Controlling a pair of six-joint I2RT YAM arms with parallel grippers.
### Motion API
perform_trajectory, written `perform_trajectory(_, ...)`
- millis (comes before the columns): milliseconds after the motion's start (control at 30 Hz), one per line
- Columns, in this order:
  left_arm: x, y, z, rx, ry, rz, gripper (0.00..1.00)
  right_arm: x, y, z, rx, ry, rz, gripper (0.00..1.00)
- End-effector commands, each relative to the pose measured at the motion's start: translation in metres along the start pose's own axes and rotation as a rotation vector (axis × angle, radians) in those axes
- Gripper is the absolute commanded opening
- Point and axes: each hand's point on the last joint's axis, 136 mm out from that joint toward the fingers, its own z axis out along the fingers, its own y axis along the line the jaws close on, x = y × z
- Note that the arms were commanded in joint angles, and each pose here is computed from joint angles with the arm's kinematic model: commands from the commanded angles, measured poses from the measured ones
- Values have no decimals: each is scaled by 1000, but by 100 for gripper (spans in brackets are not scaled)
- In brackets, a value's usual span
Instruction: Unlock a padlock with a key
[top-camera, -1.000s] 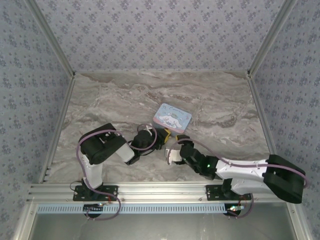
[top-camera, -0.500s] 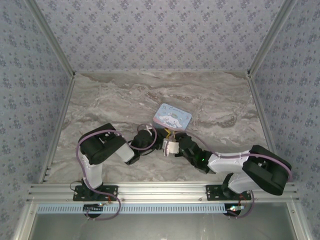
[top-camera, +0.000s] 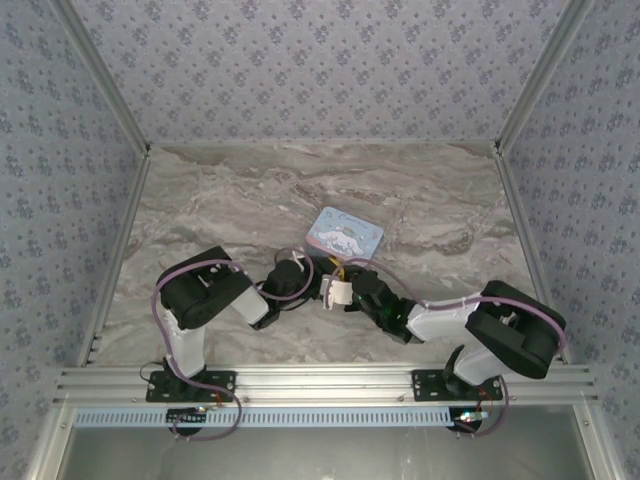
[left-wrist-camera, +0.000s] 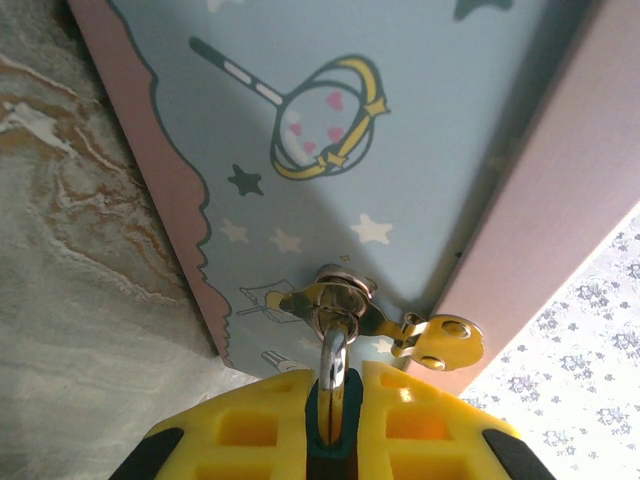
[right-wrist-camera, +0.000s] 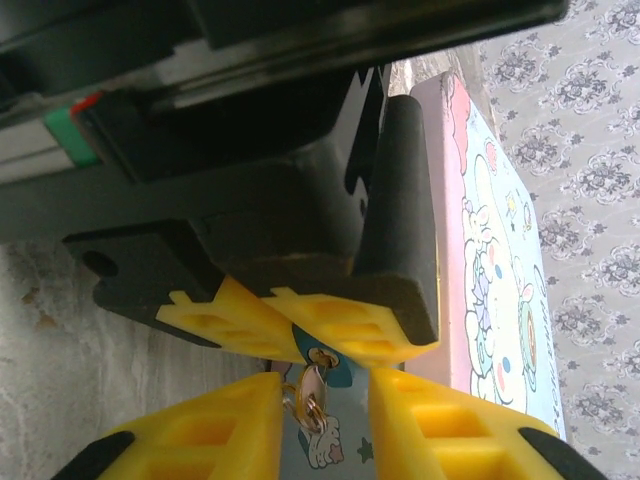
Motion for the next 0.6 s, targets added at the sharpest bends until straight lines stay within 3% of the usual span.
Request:
perform_trajectory(0,7,-33,3,96,35,3,0,-10,-18,5,64,-22,51,29)
perform_trajectory(233,8,-32,4,96,38,-1,0,-8,-20,11,72,-12,65,24)
perform_trajectory(567,8,-33,4,99,40,-1,0,-6,-25,8,89,1,100,0)
